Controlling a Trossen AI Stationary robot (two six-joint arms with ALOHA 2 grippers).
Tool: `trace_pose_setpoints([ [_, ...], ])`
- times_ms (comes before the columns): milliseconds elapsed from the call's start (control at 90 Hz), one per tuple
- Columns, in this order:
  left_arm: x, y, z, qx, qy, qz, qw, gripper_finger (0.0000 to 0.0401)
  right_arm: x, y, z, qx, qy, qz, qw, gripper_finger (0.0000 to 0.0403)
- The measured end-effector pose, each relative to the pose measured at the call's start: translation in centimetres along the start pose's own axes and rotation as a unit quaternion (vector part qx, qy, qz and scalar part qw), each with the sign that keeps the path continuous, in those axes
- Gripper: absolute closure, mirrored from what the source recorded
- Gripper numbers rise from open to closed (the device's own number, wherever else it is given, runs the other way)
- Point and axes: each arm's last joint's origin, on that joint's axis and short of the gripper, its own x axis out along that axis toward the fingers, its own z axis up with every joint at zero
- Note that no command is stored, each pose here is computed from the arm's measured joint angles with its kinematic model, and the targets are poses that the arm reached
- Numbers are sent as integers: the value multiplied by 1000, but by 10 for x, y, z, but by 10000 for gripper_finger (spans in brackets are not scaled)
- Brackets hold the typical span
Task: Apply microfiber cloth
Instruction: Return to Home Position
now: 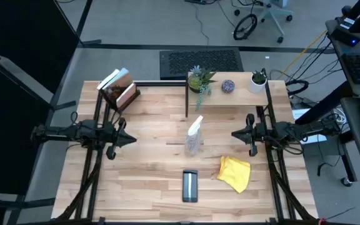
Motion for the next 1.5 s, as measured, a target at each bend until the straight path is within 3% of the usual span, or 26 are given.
trace_pose_setpoints([
  [1078, 0, 0, 0, 0, 0, 0, 1000, 400, 0, 0, 0, 0, 0, 0, 1000, 401],
  [1267, 0, 0, 0, 0, 0, 0, 1000, 400, 0, 0, 0, -60, 0, 0, 998, 401],
  [1367, 0, 0, 0, 0, 0, 0, 1000, 400, -2, 3, 2, -38, -12, 21, 999, 401],
  [1500, 0, 0, 0, 0, 0, 0, 1000, 400, -2, 6, -2, -36, 6, 108, 994, 401],
])
